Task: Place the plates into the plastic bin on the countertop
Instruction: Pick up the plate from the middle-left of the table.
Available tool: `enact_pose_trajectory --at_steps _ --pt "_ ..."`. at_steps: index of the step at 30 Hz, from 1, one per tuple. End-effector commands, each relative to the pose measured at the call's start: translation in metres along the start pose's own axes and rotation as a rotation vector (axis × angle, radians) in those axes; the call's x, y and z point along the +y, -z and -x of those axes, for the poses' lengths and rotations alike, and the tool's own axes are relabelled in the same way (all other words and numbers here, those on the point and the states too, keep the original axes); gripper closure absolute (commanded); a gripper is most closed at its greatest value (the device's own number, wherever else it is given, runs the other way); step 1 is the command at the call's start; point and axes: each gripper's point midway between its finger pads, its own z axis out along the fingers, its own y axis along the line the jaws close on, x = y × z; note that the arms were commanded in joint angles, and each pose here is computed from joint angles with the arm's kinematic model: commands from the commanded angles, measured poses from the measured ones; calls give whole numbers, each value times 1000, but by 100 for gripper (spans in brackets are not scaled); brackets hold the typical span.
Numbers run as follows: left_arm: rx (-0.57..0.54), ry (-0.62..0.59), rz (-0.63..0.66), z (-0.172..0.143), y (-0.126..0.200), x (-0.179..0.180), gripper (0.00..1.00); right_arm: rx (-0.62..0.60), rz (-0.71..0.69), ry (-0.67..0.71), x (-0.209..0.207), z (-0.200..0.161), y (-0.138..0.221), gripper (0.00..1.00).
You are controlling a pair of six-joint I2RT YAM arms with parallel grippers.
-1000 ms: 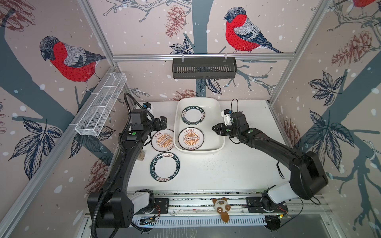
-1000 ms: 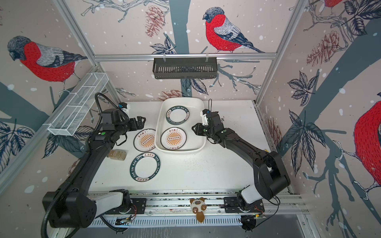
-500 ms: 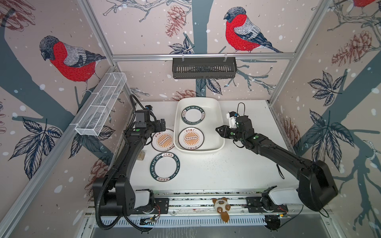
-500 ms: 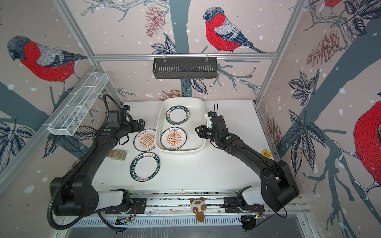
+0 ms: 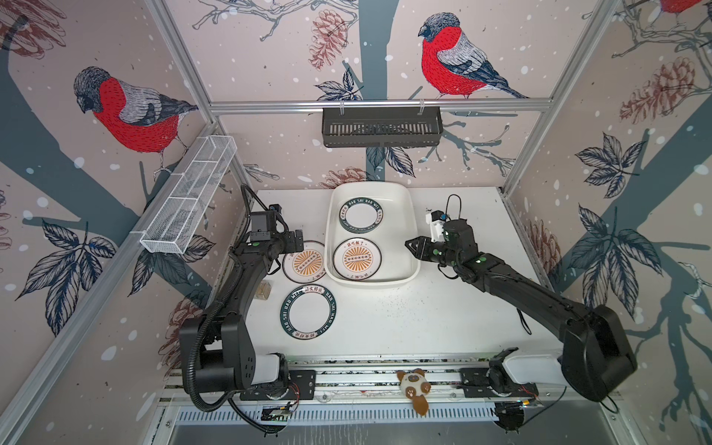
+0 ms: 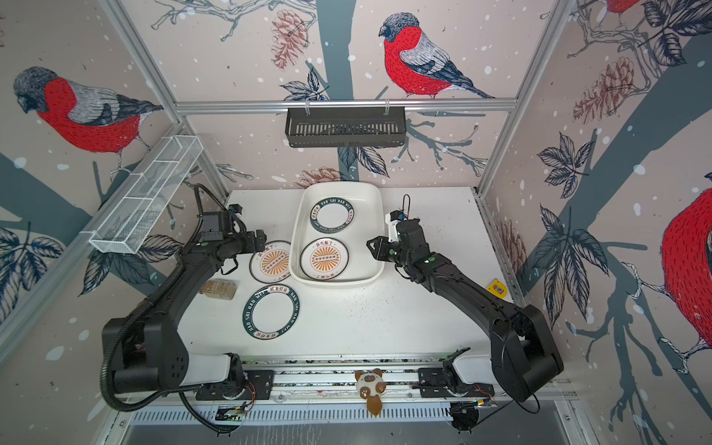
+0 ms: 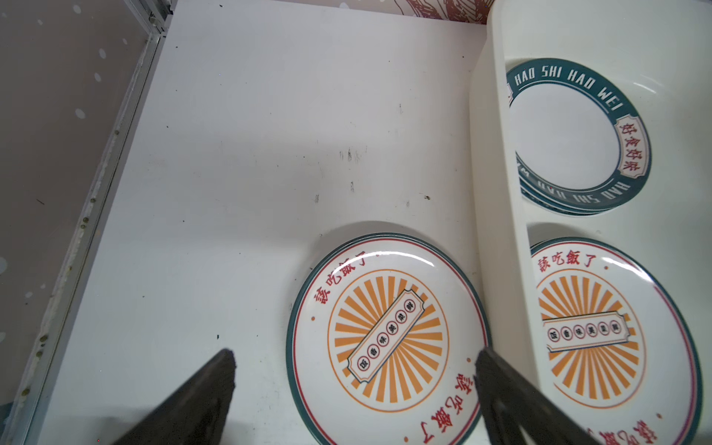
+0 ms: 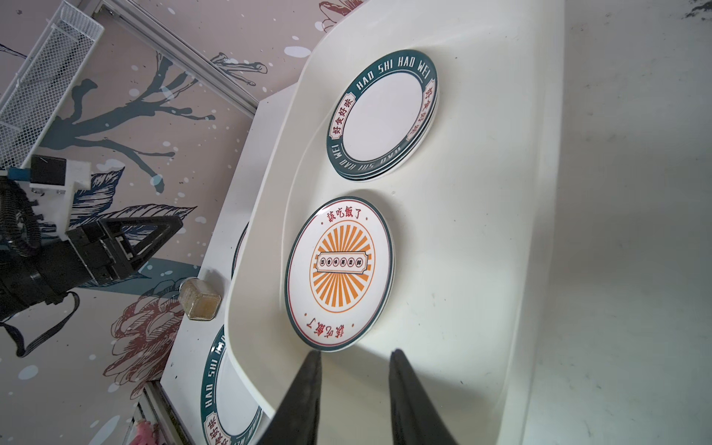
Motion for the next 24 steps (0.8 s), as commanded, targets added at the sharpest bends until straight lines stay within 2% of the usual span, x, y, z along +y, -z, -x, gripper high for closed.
enact_pose_trajectory --at_steps 1,9,14,19,24 --pt "15 -99 23 -5 -13 7 4 -20 14 -6 3 4 0 68" --pt "119 -162 -39 -20 -35 14 8 -23 11 -12 1 3 2 68" --pt "112 -162 -52 -20 -27 12 8 -25 5 -10 1 4 3 68" --pt "157 -109 -76 -31 -26 10 9 -23 18 -15 3 5 2 68" --pt "223 31 -96 -44 -31 21 10 -24 16 -13 3 4 4 68"
